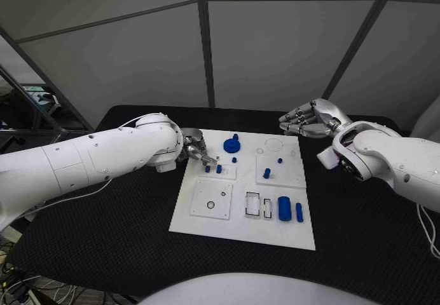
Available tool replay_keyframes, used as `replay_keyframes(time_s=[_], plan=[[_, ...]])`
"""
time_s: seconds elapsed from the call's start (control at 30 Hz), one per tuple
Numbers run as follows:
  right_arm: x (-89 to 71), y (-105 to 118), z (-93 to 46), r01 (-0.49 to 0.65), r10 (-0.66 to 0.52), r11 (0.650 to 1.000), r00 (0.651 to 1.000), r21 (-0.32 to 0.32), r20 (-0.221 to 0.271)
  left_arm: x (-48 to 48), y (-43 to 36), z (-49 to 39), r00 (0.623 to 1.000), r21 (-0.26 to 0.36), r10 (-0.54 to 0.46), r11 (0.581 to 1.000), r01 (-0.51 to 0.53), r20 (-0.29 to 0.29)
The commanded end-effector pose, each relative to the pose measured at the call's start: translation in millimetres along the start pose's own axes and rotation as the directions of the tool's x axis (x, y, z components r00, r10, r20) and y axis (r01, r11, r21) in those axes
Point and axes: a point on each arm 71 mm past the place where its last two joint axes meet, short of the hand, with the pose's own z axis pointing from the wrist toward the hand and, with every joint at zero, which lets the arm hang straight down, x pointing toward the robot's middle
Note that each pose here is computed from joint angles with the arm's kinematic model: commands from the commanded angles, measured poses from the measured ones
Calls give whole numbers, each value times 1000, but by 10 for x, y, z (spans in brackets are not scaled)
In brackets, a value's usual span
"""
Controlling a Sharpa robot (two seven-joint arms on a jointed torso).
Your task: Assemble the parts on the task board
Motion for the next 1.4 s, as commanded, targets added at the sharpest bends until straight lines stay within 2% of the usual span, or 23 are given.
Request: replay_keyframes(time_s=[0.03,0.3,0.47,0.8,1.4], plan=[[3,17,6,-4,4,1000,1000,-8,-5,-16,-1,3,1000,-14,2,1000,-1,13],[2,16,6,-4,4,1000,1000,-8,-4,-48,43,5,999,-24,-11,1000,12,37],[-1,14,4,-4,4,1000,1000,-7,-4,-35,68,-6,1000,-27,0,1000,1,13],[1,12,6,-4,4,1000,1000,-7,-5,28,50,-34,999,-25,24,999,-25,-39],[6,9,11,-4,4,1000,1000,-6,-8,54,10,-18,998,-21,32,999,-33,-54]])
